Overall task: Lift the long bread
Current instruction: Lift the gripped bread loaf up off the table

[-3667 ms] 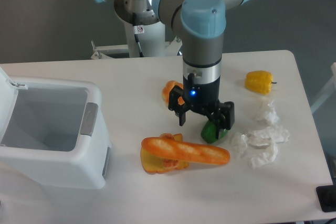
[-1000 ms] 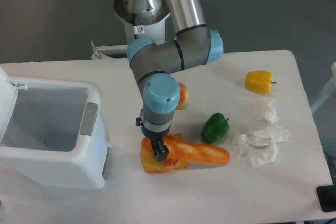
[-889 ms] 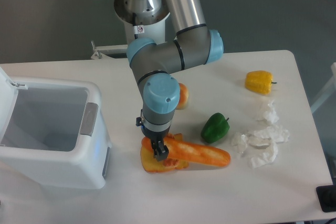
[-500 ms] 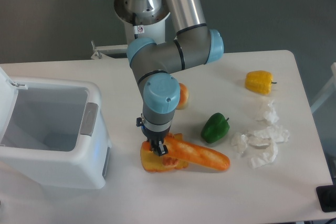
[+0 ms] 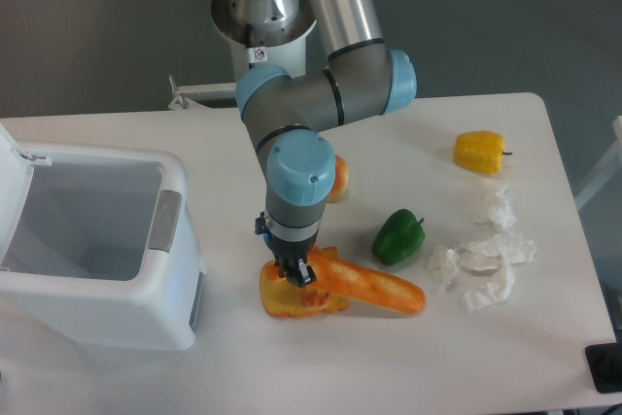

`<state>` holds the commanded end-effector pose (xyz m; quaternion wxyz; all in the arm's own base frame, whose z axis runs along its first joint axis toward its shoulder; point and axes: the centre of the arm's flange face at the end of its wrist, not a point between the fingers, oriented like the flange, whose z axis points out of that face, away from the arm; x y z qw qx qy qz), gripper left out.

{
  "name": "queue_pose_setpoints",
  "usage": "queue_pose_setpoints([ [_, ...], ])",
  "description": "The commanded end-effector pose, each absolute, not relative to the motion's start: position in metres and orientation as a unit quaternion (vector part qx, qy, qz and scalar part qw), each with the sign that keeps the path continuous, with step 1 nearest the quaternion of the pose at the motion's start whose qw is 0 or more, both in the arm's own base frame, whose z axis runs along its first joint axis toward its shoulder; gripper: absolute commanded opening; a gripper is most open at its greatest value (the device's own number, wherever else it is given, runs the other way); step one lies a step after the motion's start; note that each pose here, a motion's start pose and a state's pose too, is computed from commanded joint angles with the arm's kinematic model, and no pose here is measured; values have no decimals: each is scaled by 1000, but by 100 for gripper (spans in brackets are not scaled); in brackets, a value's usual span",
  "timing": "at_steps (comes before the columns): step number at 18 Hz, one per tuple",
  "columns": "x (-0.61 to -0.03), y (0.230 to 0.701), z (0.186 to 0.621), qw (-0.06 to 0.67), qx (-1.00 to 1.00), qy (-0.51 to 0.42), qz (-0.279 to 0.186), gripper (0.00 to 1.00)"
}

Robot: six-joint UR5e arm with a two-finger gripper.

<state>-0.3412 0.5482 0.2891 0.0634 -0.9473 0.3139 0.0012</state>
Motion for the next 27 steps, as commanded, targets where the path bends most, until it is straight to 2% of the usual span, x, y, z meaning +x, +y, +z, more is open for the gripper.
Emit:
queue_pose_setpoints([
  [4, -364, 544, 317, 71, -954, 290, 16, 0],
  [6, -375, 532, 350, 87, -958, 270, 38, 0],
  [11, -408, 506, 394, 145, -962, 224, 52, 0],
  [20, -429, 494, 438, 230, -959, 157, 41, 0],
  [27, -434, 487, 447, 265, -953, 147, 29, 0],
])
